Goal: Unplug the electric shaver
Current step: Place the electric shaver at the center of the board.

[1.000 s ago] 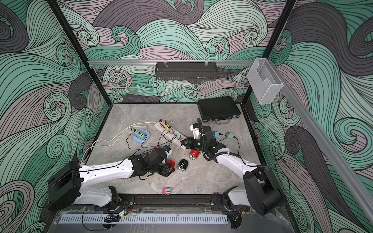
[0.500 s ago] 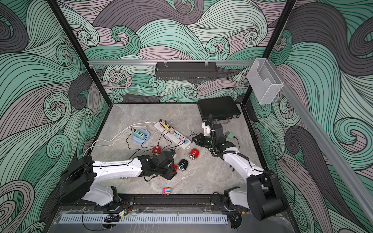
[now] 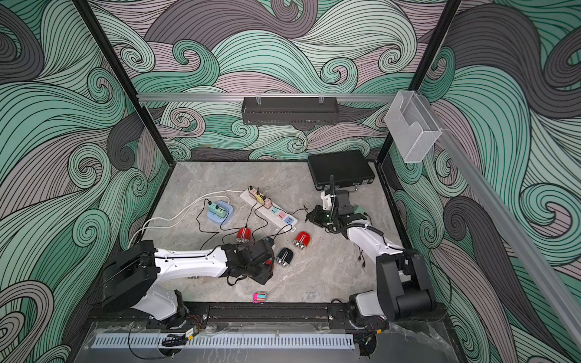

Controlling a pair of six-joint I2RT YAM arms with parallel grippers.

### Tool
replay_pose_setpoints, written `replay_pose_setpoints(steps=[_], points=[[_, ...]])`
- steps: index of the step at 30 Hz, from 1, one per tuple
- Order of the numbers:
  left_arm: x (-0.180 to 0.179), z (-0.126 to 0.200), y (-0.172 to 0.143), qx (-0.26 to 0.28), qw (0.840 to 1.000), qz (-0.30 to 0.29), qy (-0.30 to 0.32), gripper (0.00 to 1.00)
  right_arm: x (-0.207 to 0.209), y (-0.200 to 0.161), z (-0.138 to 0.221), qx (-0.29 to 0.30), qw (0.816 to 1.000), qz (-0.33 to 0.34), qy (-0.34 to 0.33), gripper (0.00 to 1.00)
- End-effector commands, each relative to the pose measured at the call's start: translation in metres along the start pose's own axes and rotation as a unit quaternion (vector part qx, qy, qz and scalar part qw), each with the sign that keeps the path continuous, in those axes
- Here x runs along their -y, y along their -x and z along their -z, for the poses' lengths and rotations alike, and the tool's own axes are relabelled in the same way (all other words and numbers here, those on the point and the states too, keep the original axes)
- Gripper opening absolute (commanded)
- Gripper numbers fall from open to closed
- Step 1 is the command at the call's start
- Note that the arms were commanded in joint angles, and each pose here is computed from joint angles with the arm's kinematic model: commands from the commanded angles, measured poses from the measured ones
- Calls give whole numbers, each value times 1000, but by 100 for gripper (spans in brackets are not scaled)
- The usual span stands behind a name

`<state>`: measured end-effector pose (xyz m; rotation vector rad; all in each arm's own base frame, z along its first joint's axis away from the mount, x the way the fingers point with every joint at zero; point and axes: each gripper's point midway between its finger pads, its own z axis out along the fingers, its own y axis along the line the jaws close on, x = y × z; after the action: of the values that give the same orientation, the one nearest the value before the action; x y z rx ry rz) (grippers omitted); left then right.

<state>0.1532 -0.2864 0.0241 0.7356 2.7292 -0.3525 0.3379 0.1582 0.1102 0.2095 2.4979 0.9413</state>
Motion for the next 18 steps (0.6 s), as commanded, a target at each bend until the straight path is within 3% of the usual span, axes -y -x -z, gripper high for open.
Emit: replay_pose_setpoints(steps=[1, 10, 18], points=[[4, 2, 9, 4, 1000, -6, 10, 46, 4, 8, -2, 3, 1000, 6, -16, 7], [2, -3, 5, -10, 1000, -14, 25, 51, 16, 4, -18, -22, 999, -6, -27, 7], [-1, -6, 3, -21, 999, -18, 42, 62, 26, -4, -29, -39, 999, -10, -36, 8]])
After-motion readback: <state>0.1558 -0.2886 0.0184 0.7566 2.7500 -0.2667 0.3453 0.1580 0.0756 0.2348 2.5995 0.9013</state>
